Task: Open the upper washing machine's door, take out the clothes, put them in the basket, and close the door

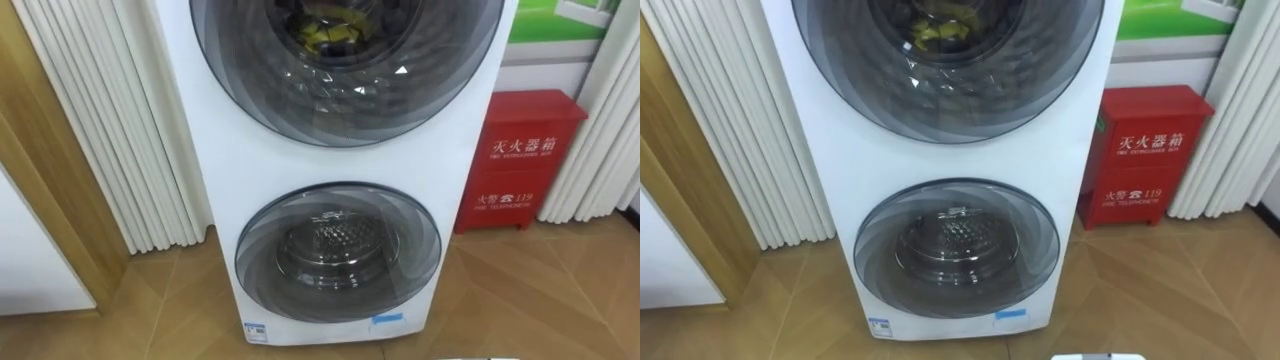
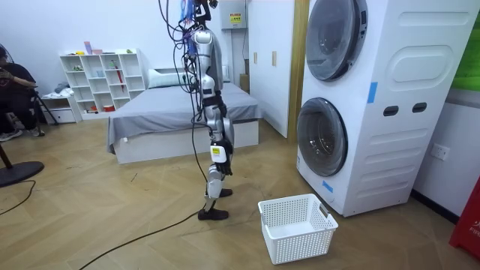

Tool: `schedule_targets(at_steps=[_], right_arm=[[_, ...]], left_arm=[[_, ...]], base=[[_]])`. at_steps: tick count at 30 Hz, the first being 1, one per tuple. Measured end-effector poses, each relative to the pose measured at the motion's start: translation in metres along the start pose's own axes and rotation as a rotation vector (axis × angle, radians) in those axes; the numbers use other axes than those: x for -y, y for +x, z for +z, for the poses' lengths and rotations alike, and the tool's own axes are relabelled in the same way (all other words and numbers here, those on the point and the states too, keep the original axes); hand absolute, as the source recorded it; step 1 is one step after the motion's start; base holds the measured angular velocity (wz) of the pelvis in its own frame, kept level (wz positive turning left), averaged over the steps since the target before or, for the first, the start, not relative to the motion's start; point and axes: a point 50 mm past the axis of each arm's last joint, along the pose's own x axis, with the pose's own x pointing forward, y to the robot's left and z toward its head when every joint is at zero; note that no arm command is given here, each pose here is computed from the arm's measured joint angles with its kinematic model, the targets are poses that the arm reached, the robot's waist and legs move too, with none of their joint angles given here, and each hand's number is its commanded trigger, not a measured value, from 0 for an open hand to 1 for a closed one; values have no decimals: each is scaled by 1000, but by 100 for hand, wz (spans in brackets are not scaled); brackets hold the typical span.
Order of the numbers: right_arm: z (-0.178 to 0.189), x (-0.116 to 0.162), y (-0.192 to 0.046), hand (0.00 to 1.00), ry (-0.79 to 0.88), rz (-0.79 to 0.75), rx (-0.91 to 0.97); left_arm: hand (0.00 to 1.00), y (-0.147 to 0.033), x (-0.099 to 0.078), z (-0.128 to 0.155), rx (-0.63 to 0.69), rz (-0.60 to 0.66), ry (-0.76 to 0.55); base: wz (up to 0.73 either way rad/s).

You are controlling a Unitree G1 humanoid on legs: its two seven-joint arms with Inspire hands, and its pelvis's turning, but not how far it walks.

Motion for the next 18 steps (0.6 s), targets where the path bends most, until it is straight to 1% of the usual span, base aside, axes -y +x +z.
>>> schedule_targets(at_steps=[2, 4, 5, 7, 8, 10, 13, 17, 18], right_arm=[[15, -5, 0, 0, -25, -15, 46], [41, -13, -2, 0, -55, -12, 132], [64, -18, -6, 0, -56, -12, 210], [109, -28, -17, 0, -37, -27, 358], [119, -30, -20, 0, -44, -31, 395], [152, -38, -38, 0, -54, -25, 545], [178, -45, -53, 0, -57, -15, 657], [200, -47, -67, 0, -46, -20, 739], [210, -51, -76, 0, -40, -8, 784]], left_arm=[[0, 0, -1, 1, 6, 3, 3], [0, 0, -4, 2, 11, 10, -3], [0, 0, -8, 3, 12, 21, -17], [0, -1, -22, 6, 25, 54, -37], [0, -2, -26, 7, 31, 63, -43], [0, -3, -37, 8, 42, 91, -37], [0, -4, -42, 11, 58, 106, -59], [0, -4, -42, 9, 58, 104, -67], [0, -5, -42, 7, 59, 105, -68]], base=[[0], [-2], [0], [0], [0], [0], [7], [5], [0]])
